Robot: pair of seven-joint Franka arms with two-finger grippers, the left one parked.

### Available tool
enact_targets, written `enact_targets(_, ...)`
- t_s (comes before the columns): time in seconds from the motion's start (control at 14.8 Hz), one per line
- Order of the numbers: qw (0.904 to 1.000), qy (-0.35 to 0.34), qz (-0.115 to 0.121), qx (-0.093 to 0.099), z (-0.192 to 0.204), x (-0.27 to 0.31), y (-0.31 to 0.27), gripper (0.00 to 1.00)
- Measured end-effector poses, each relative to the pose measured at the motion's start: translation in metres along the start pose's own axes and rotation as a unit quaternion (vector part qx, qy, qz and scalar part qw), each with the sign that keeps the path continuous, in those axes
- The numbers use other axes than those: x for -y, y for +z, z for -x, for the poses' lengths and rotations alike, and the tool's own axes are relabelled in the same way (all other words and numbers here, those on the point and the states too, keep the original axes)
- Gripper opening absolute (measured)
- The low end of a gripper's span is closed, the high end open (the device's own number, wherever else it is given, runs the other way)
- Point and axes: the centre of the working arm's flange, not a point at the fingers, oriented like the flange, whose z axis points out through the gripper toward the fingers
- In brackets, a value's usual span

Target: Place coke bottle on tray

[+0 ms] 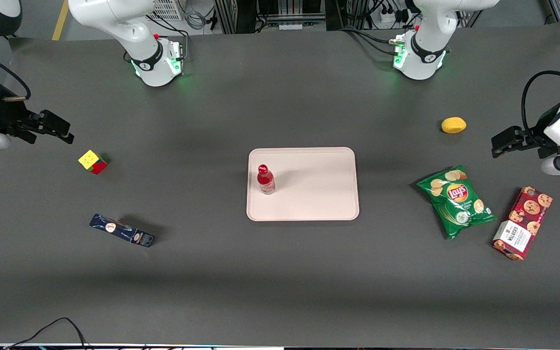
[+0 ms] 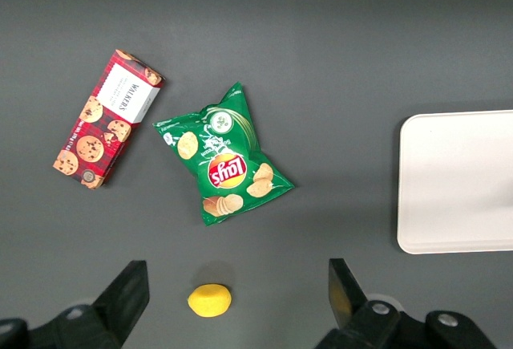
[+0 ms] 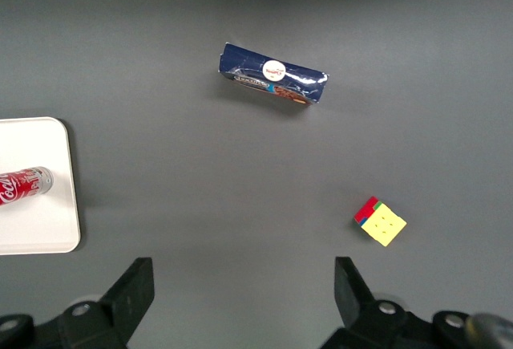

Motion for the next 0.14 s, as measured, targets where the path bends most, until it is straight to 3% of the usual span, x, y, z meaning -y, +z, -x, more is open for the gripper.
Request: enact_targets(0.14, 1.0, 0.006, 0.0, 0.001, -0.0009, -0.0067, 0.0002, 1.0)
